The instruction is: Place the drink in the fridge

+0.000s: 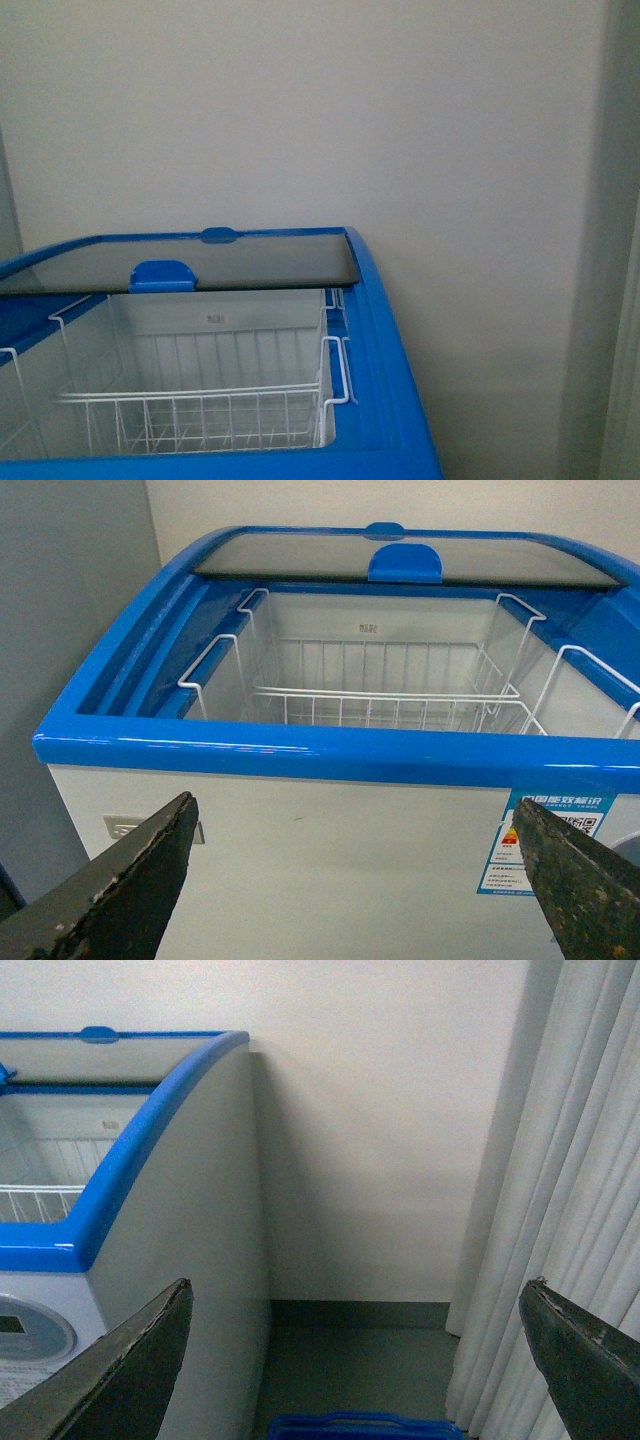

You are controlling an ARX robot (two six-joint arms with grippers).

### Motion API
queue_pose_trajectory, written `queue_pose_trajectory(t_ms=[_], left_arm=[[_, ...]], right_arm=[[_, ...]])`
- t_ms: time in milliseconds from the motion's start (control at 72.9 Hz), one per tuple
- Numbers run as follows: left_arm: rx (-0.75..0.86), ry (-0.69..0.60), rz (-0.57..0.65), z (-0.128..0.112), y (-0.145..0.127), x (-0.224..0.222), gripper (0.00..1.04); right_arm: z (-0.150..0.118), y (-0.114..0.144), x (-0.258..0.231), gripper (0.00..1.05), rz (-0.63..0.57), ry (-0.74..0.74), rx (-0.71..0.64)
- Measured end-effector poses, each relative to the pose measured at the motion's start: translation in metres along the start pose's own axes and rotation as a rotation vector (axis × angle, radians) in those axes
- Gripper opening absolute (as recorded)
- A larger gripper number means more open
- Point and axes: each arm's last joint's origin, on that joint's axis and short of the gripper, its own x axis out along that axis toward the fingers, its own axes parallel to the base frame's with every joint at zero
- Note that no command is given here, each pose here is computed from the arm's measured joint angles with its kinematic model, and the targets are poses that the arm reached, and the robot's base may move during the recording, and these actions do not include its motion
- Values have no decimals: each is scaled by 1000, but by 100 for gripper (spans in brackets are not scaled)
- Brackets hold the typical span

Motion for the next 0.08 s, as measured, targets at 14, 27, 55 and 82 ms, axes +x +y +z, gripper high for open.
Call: queue_pose_trajectory(t_ms=[14,27,55,82], left_arm=[[0,0,0,0,0,0,97],[0,0,0,0,0,0,97],[0,0,0,0,0,0,97],[0,0,0,0,0,0,97]], right_arm=[[0,0,0,98,0,0,0],[0,0,0,98,0,0,0],[0,0,0,98,0,0,0],[0,0,0,98,0,0,0]])
